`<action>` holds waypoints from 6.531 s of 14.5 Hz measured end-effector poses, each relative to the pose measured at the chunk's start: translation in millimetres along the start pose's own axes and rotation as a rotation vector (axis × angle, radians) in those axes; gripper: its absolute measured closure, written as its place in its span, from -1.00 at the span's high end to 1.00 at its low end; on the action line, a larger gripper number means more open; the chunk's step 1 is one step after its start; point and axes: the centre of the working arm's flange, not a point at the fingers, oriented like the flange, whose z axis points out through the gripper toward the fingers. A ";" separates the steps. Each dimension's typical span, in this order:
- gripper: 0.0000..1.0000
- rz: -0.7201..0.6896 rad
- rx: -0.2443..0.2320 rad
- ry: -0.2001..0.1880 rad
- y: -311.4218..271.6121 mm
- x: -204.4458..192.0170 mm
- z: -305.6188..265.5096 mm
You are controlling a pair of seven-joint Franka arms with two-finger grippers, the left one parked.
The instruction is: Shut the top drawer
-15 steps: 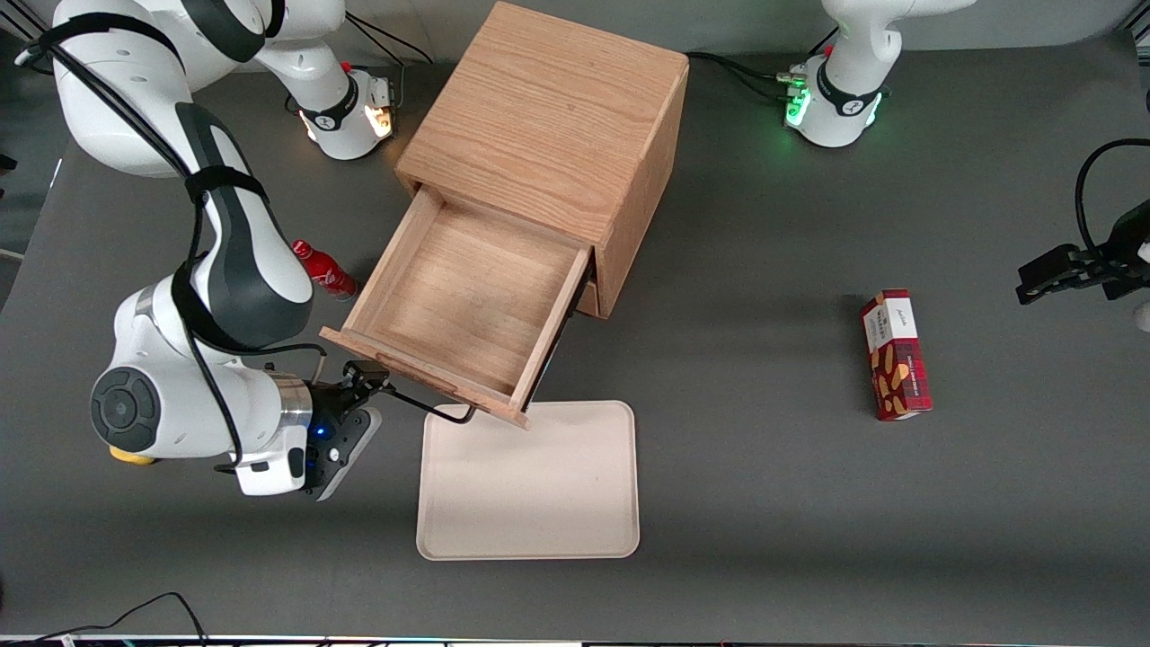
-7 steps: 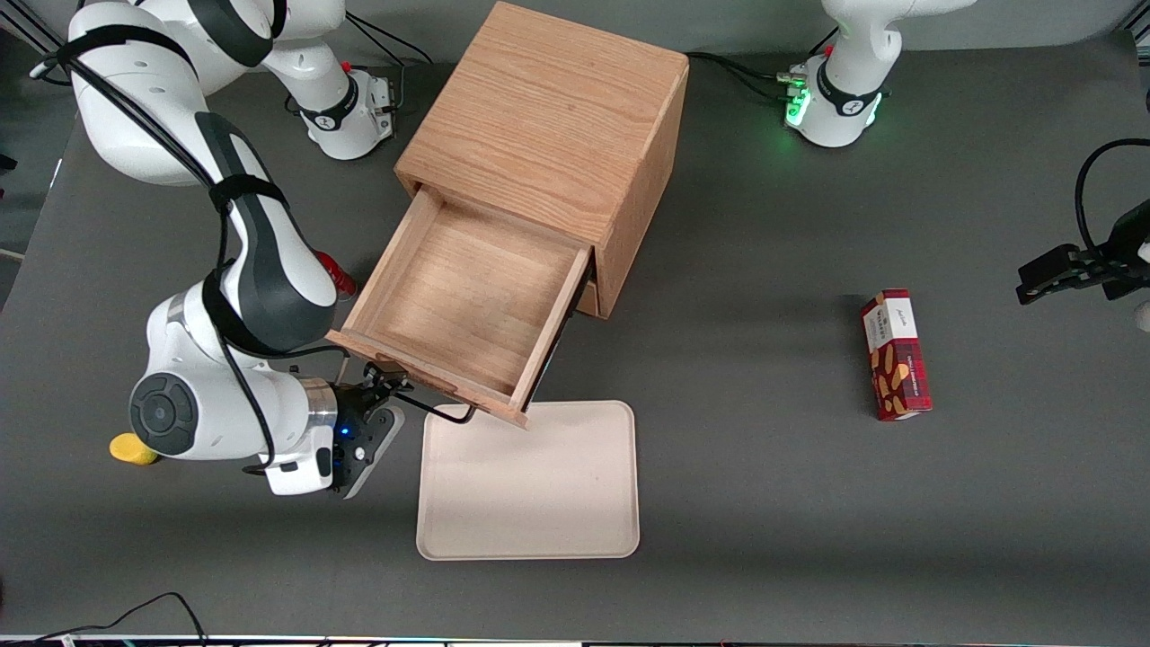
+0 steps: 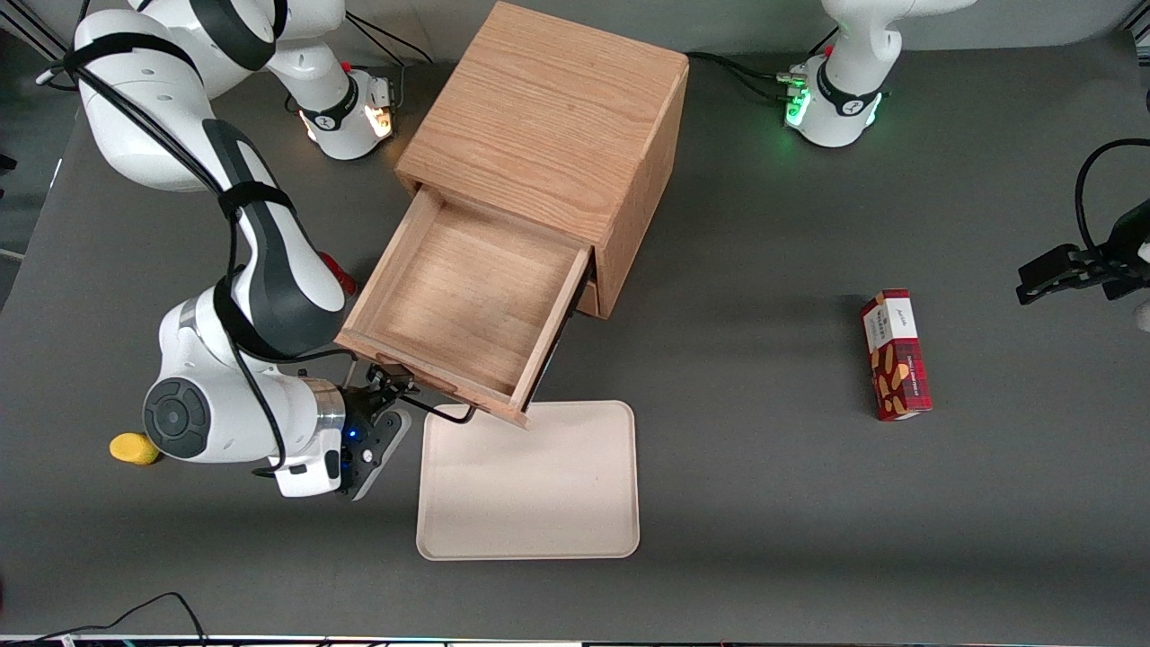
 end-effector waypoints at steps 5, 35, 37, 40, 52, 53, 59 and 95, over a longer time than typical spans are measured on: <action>1.00 0.001 -0.004 0.008 2.4 2.1 10.2; 1.00 -0.092 -0.022 -0.040 -127.1 -0.9 29.9; 1.00 -0.101 -0.031 -0.042 -140.2 -0.1 35.3; 1.00 -0.102 -0.038 -0.043 -149.8 -3.1 39.9; 1.00 -0.102 -0.040 -0.070 -188.0 -10.2 44.8; 1.00 -0.102 -0.036 -0.070 -190.7 -11.1 45.3; 1.00 -0.104 -0.039 -0.077 -214.9 -15.2 51.1; 1.00 0.094 0.038 0.036 -235.3 -35.4 -47.7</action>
